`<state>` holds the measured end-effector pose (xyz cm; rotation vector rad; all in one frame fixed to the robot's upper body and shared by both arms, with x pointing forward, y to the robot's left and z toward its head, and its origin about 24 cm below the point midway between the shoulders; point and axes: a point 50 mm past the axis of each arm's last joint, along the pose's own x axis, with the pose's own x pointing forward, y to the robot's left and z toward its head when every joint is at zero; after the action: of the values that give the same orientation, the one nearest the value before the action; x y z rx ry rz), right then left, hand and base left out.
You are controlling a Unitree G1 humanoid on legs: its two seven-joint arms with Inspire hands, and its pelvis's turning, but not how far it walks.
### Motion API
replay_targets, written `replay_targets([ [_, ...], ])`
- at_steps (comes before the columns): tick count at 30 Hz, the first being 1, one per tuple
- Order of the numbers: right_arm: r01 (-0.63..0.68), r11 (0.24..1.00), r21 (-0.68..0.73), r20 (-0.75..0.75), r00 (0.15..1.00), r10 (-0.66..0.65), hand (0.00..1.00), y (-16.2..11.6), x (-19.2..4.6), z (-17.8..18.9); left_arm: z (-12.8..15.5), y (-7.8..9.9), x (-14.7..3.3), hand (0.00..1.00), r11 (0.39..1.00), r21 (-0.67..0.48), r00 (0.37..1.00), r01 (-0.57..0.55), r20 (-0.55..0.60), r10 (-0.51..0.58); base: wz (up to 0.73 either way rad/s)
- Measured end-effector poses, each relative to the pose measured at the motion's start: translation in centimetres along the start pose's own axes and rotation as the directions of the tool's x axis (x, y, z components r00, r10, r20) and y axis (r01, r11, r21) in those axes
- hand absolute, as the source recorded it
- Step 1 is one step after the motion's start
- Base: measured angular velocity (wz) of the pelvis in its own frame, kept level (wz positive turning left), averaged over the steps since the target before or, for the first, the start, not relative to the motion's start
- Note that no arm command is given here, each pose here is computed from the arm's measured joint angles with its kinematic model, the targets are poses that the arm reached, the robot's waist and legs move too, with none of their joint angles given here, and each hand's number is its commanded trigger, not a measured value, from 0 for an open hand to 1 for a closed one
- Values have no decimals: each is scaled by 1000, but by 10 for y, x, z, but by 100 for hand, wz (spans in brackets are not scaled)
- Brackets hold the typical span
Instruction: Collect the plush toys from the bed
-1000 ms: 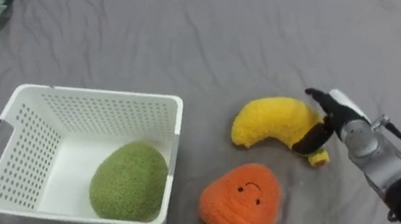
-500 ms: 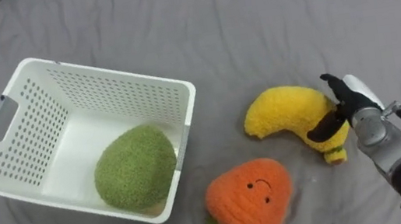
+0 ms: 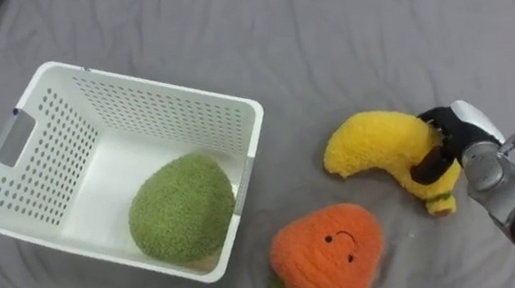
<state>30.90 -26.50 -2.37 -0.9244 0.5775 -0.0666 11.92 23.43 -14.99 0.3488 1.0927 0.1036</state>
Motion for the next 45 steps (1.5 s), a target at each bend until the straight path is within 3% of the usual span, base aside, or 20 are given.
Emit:
replay_targets([
  [14,-18,1000,0,-9,1000,18,100,2,0,-1,-2,1,-1,0,1000,2,1000,6,-4,-6,1],
  [22,-12,1000,-21,-5,1000,12,100,1,-1,-2,-27,10,-6,0,1000,19,998,-14,-57,15,9],
  [30,69,995,66,235,968,-83,100,-15,-10,45,-44,11,-12,0,998,64,996,-15,-86,20,2],
  [38,104,987,125,487,860,-152,100,-27,-40,95,-34,7,-12,0,999,40,999,-10,-50,12,1],
  [45,72,990,122,667,733,-136,100,-32,-72,142,-27,3,-15,0,999,47,1000,11,-9,-10,10],
])
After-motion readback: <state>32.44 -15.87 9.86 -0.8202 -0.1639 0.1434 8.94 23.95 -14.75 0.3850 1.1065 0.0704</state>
